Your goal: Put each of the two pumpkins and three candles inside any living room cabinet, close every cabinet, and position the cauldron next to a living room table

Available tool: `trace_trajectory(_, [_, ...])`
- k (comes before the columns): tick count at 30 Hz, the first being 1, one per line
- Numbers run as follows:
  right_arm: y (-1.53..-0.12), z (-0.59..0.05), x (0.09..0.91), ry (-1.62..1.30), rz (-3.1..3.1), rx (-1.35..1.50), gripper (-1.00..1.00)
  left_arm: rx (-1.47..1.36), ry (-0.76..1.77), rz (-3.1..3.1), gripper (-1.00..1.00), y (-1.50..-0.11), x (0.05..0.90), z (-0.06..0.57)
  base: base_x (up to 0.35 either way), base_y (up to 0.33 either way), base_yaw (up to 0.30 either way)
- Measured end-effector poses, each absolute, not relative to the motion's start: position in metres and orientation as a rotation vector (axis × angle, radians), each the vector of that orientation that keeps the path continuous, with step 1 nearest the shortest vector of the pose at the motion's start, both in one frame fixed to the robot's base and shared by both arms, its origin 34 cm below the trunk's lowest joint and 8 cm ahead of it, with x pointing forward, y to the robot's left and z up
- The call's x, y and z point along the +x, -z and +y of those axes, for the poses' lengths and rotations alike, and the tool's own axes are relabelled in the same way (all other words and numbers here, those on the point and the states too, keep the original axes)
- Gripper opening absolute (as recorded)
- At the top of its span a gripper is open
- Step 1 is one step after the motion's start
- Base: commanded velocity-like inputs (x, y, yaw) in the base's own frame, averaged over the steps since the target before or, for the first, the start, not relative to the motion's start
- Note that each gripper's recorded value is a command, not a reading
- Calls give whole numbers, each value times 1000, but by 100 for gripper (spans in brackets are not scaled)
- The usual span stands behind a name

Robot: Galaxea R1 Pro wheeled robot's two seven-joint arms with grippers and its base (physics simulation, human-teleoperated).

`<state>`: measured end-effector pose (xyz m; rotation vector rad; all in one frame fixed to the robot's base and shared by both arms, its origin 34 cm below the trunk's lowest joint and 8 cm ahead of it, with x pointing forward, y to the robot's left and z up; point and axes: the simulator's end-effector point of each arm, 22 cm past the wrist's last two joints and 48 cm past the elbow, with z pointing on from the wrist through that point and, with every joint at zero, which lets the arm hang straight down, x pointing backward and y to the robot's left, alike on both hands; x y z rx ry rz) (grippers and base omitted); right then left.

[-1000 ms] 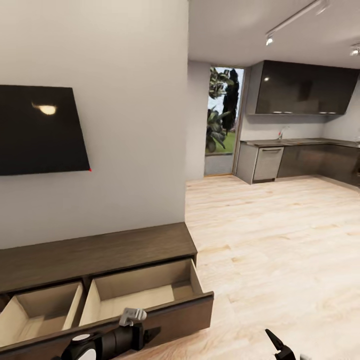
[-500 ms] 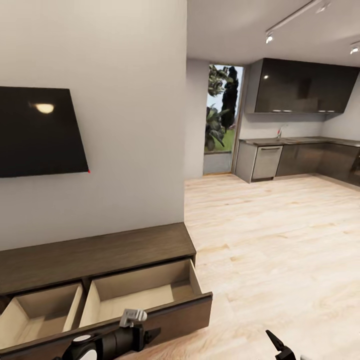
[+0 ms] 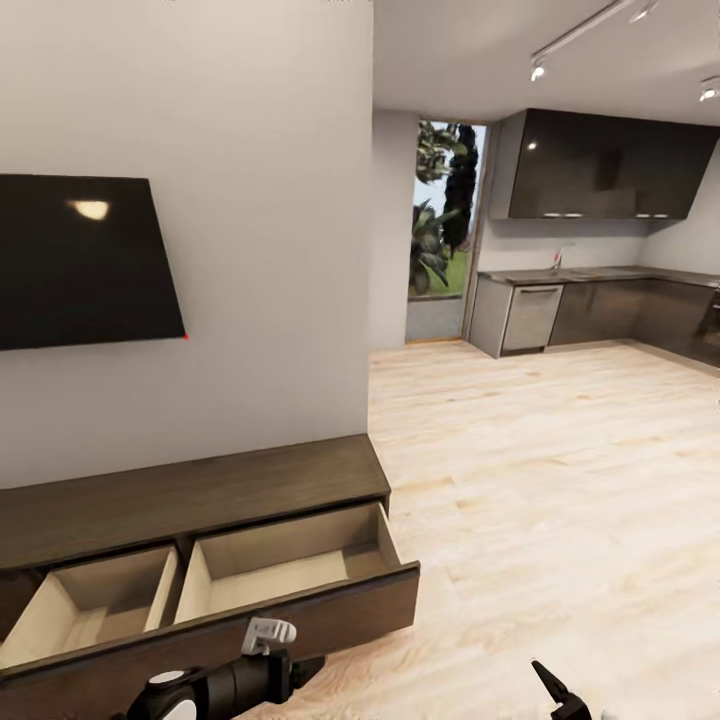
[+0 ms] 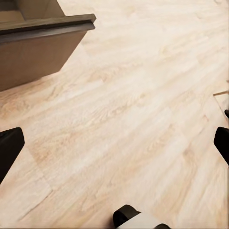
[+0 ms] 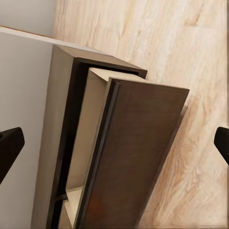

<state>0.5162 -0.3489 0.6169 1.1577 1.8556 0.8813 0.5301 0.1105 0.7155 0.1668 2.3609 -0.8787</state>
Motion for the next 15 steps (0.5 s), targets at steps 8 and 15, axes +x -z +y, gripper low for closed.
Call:
trace_trajectory(8, [-615,-349,515,-879,1859,1163,100,165,887,2361,100,-716,530,109,-41,0,-20])
trace_trajectory(15, [-613,-349,514,-878,1861,1165,100,163,888,2365,100,-714,529,109,-4,0,-208])
